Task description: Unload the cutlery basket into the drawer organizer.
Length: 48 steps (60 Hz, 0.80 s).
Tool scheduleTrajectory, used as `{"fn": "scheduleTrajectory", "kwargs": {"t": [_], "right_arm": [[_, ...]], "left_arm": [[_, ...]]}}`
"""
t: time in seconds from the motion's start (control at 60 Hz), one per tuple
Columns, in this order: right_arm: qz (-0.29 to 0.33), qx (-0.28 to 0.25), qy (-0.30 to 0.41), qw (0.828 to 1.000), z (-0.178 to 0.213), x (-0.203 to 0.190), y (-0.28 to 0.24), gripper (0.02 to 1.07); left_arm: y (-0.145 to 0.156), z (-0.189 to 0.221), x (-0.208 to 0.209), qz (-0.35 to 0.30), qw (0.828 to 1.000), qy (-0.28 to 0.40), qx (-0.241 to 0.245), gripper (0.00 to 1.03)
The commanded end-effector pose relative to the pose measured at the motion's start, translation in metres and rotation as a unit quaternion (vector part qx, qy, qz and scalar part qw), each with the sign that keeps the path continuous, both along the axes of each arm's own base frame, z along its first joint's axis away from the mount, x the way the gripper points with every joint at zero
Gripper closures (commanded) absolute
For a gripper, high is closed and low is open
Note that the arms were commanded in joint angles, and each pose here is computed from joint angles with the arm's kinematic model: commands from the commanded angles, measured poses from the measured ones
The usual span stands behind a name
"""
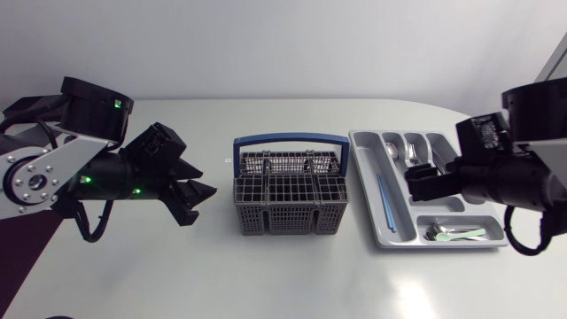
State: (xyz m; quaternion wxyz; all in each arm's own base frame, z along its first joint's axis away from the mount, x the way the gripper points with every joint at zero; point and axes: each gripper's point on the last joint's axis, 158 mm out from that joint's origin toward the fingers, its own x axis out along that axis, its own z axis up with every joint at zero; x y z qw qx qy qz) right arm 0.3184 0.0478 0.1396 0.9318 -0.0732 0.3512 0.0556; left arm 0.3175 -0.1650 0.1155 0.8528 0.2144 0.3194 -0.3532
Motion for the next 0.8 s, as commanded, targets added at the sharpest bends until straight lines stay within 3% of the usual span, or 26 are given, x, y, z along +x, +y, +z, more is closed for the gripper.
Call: {"fn": "scheduleTrajectory", "kwargs": {"t": [0.0, 0.233, 0.45, 0.783], "right_arm": [[-0.002, 0.036, 0.026, 0.999, -0.013, 0.009, 0.017, 0.07], [0.005, 0.072, 0.083, 0.994, -0.051, 0.036, 0.051, 0.07], [0.003, 0.056, 0.115, 0.992, -0.08, 0.05, 0.066, 0.07], [0.013, 0.033, 0.126, 0.991, -0.096, 0.052, 0.095, 0.07]], "left_arm": [[0.003, -0.009, 0.006, -0.003, 1.0, 0.008, 0.005, 0.44], [0.0, -0.028, 0.023, -0.004, 0.999, 0.04, 0.0, 0.44], [-0.015, -0.046, 0.034, -0.018, 0.998, 0.056, 0.003, 0.44], [-0.017, -0.053, 0.048, -0.018, 0.998, 0.059, 0.002, 0.44]]}}
